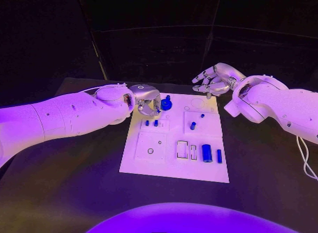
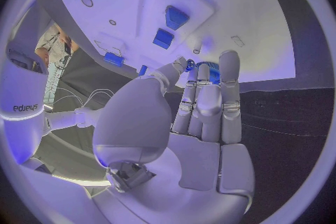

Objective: Assemble the parts on the task board

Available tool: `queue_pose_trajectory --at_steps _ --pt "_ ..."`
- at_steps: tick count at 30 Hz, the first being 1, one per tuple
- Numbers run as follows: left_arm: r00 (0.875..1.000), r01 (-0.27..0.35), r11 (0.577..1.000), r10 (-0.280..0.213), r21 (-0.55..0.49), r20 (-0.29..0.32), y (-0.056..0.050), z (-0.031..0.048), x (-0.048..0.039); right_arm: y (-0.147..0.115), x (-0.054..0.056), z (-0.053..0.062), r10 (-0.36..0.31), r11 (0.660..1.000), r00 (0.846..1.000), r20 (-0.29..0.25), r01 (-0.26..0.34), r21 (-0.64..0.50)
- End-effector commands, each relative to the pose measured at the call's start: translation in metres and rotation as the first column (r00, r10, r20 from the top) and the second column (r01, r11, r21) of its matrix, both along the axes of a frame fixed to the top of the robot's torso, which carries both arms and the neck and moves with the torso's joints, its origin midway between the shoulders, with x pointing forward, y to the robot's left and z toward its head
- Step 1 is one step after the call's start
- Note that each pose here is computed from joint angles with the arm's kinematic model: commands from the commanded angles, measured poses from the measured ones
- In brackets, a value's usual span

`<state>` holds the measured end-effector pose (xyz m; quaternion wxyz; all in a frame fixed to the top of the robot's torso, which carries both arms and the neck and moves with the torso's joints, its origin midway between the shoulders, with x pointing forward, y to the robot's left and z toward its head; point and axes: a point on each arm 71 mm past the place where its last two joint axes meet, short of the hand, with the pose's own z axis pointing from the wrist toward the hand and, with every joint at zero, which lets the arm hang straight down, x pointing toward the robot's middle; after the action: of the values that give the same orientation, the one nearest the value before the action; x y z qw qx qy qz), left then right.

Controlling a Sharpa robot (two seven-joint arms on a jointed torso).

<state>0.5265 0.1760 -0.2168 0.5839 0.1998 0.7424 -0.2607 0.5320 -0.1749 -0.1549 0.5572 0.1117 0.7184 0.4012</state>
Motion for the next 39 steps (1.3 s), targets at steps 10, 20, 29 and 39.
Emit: queue_pose_trajectory --at_steps 10,20,29,39 --pt "1.0 0.009 0.999 -0.01 -0.044 -0.004 -0.0002 -0.0014 -0.0012 0.0003 -0.0002 0.002 0.006 1.0 1.0 0.01 -0.006 0.008" --pt "1.0 0.003 0.999 -0.004 -0.053 -0.015 0.0029 -0.0027 -0.0019 -0.0003 -0.0001 0.002 0.005 1.0 1.0 0.01 -0.005 0.007" --pt "1.0 -0.001 0.998 0.0 -0.055 -0.023 0.0044 -0.0046 -0.001 -0.0001 0.0 0.002 0.006 1.0 1.0 0.01 -0.006 0.007" --pt "0.999 -0.011 0.999 0.01 -0.046 -0.035 0.0076 -0.0075 0.0002 0.0004 0.0001 0.0019 0.007 1.0 1.0 0.01 -0.007 0.007"
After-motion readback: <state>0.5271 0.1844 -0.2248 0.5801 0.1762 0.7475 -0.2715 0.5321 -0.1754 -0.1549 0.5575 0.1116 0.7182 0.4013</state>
